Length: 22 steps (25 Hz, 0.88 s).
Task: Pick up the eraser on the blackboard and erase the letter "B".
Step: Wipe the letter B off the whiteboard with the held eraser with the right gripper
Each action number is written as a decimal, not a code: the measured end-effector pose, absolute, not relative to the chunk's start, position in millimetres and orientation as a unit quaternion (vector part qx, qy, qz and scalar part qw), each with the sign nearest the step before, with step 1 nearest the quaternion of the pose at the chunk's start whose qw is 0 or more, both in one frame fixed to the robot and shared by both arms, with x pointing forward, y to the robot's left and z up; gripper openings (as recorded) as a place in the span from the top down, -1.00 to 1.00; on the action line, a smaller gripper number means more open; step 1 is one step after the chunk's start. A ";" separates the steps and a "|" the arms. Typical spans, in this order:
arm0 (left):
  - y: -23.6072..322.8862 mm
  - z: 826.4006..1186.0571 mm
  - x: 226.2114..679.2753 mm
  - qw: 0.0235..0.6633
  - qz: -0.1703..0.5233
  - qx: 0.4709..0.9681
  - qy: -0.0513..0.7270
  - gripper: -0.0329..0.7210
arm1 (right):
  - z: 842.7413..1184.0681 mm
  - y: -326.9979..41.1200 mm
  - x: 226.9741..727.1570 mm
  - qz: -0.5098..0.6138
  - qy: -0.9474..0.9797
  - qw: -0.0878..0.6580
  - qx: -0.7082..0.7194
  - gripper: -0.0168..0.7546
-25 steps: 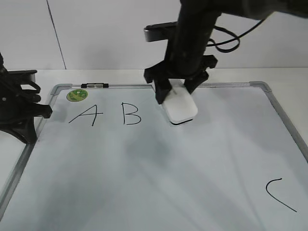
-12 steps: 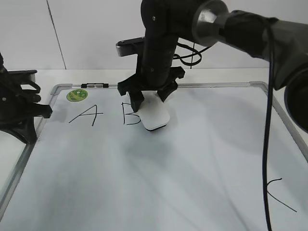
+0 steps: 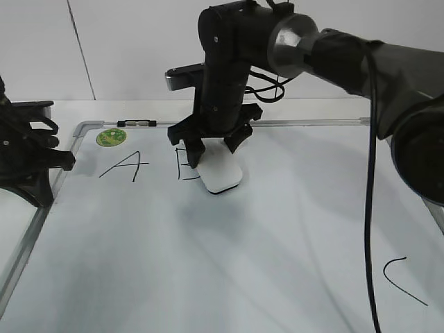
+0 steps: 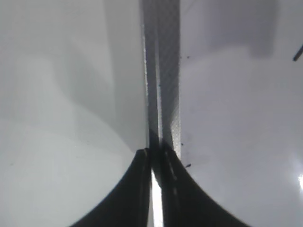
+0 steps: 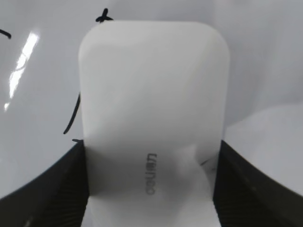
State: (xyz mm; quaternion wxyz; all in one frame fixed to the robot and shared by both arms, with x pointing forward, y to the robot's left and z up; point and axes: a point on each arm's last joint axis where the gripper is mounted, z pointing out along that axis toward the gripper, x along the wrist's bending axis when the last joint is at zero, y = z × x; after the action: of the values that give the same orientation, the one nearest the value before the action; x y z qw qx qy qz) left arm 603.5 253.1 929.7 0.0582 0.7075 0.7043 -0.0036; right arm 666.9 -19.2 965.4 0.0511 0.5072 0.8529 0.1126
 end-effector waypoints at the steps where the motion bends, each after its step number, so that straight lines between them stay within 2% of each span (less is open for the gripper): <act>1: 253.1 929.7 603.5 0.058 -0.004 0.708 0.704 0.86 | 964.0 -19.2 666.9 0.111 0.853 0.050 0.507 -0.43; 20: 253.0 929.7 603.5 0.059 -0.004 0.707 0.705 0.85 | 956.3 -17.4 670.9 0.111 0.853 0.055 0.506 -0.43; 22: 253.0 929.7 603.5 0.059 -0.004 0.707 0.705 0.85 | 955.5 -17.2 671.2 0.111 0.853 0.055 0.506 -0.48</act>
State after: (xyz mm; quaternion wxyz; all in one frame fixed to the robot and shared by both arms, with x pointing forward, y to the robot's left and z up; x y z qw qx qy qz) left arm 603.5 253.0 929.7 0.0587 0.7071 0.7047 -0.0041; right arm 671.2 -17.2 955.5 0.0550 0.5064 0.8533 0.1114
